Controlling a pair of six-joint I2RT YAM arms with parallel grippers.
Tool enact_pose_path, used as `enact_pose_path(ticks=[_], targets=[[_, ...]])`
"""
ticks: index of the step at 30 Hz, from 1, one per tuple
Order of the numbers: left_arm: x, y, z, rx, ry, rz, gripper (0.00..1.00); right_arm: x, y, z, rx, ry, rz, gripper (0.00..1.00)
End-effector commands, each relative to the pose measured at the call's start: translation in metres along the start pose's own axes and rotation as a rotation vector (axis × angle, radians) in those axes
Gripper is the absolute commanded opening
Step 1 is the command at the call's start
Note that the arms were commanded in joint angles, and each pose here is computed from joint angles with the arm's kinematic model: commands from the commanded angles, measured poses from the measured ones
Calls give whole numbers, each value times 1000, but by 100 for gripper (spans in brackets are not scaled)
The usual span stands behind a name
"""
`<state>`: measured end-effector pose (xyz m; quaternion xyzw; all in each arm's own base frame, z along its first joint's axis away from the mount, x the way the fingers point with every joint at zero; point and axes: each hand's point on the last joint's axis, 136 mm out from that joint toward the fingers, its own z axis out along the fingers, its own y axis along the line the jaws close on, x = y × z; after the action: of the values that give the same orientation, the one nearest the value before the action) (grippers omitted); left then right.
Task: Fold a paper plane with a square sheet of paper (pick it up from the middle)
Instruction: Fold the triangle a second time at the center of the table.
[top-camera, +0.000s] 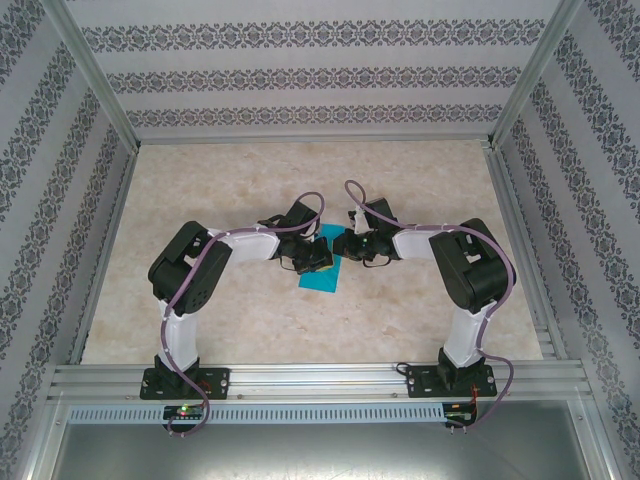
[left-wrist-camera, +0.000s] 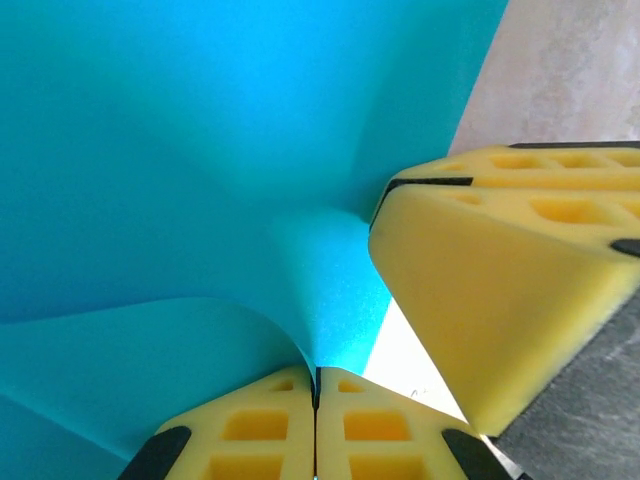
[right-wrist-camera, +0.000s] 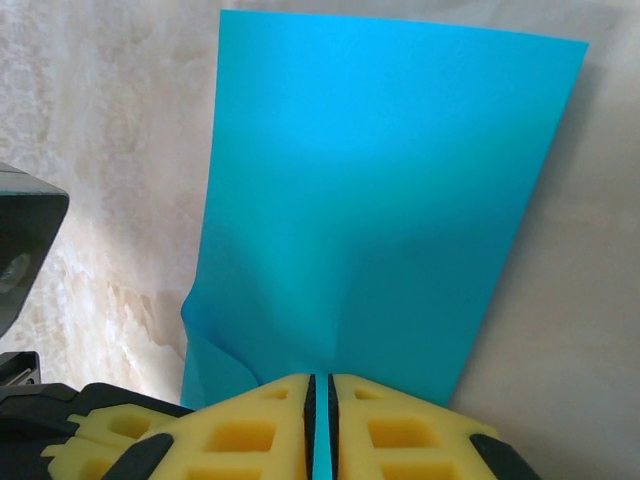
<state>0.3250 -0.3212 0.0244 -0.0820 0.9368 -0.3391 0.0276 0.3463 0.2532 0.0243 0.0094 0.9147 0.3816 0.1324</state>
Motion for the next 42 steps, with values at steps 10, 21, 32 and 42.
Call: enact_pose_path(ticks=[10, 21, 32, 42], targets=[[-6, 16, 14, -32, 4, 9, 9, 1, 11, -6, -44, -8, -6, 15], [-3, 19, 18, -28, 22, 11, 11, 9, 10, -35, -15, -48, -36, 17], [-7, 4, 9, 17, 10, 24, 24, 27, 0, -32, -48, -50, -28, 18], [-12, -12, 0, 97, -14, 33, 42, 28, -3, -37, -69, -71, -28, 22]])
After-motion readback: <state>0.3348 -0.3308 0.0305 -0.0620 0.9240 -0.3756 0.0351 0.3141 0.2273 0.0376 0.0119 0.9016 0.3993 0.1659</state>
